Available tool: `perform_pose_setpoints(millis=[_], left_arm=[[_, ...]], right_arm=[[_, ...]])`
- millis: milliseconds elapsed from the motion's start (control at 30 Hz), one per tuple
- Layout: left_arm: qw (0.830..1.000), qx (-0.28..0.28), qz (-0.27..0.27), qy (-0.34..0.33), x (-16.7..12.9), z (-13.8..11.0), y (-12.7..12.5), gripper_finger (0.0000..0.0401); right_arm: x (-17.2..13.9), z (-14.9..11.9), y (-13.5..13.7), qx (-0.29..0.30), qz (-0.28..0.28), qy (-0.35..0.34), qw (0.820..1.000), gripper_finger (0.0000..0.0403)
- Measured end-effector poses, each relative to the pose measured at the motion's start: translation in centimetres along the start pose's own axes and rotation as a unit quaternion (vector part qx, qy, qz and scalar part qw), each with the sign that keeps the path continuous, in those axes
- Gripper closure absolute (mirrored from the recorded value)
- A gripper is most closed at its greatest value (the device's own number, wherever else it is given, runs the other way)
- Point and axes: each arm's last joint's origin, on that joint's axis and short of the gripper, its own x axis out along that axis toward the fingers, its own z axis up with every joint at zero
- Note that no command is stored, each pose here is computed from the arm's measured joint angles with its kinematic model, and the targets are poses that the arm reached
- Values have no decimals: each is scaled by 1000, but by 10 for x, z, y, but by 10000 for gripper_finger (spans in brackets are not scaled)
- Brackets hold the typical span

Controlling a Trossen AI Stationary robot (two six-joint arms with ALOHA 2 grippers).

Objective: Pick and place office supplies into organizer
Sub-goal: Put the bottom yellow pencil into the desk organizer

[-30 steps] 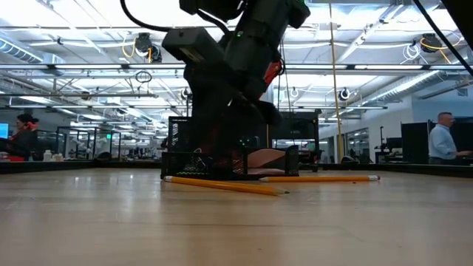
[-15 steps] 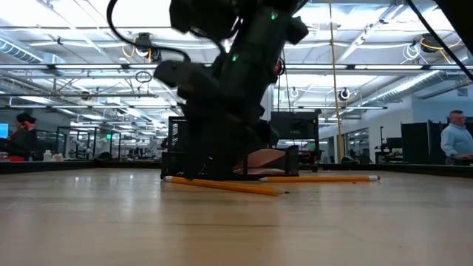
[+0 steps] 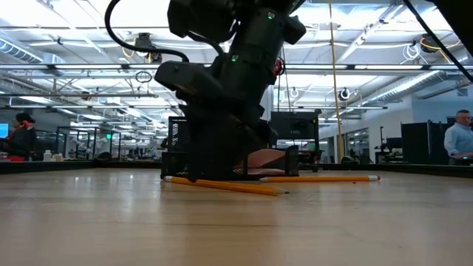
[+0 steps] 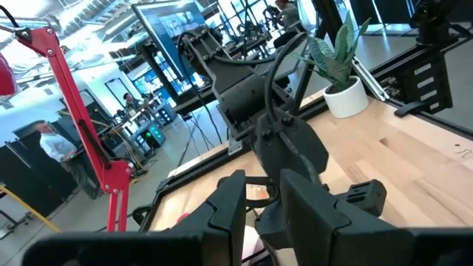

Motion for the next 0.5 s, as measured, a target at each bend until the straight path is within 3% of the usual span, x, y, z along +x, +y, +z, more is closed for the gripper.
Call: perform_pose_setpoints(millis=[367,500], left_arm=[[1000,-1,0,0,0,0,0,308],[1000,-3,0,0,0,0,0,308]], right_arm=[[0,-10,8,-72,-41,-23,996,381],[0,-18,14,-86,-40,-19,995,390]])
